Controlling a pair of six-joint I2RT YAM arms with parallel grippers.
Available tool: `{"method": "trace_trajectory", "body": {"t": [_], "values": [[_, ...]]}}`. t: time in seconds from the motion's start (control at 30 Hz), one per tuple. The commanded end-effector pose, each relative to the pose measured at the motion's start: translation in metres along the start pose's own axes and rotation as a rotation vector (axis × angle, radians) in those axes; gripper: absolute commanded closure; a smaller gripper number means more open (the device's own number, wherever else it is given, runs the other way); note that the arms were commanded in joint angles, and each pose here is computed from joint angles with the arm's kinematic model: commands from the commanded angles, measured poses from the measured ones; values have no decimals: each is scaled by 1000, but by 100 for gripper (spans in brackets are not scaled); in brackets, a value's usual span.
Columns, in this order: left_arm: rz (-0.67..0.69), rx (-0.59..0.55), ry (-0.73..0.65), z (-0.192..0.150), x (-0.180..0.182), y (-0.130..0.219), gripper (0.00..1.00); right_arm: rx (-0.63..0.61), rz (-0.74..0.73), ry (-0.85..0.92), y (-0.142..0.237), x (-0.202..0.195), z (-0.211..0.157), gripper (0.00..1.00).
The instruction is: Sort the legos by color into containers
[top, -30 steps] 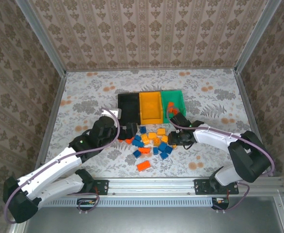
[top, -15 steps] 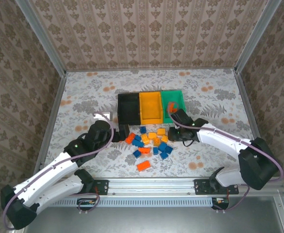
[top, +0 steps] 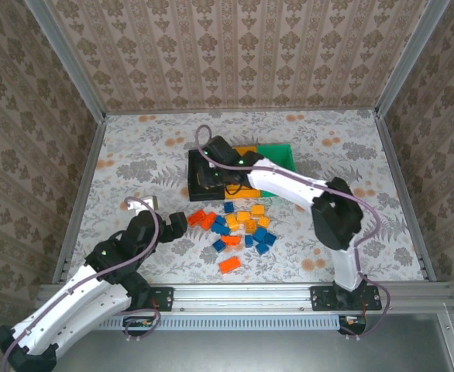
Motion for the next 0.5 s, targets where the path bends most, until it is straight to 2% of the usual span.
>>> {"method": "trace_trajectory", "body": {"t": [0.0, 0.17, 0.33, 0.47], "values": [[10, 25, 22, -4, 5, -1, 0, 24, -90, 12, -21, -4, 11, 68], [-18, 35, 19, -3, 0, -3, 0, 41, -150, -20, -47, -9, 20, 62], [-17, 56, 17, -2, -3, -6, 0, 18, -123, -22, -44, -4, 31, 35], [-55, 76, -1, -1, -9, -9, 0, -14, -113, -18, -23, 0, 38, 27]]}}
Point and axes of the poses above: each hand's point on the last joint's axis, 136 mm out from that joint toward the fingers, its own y axis back along the fingers, its own x axis along the line the jaws close on, z = x × y, the point moved 10 cm from there along y, back along the fingers, and after that the axes turned 5 degrees about y, right-handed, at the moved point
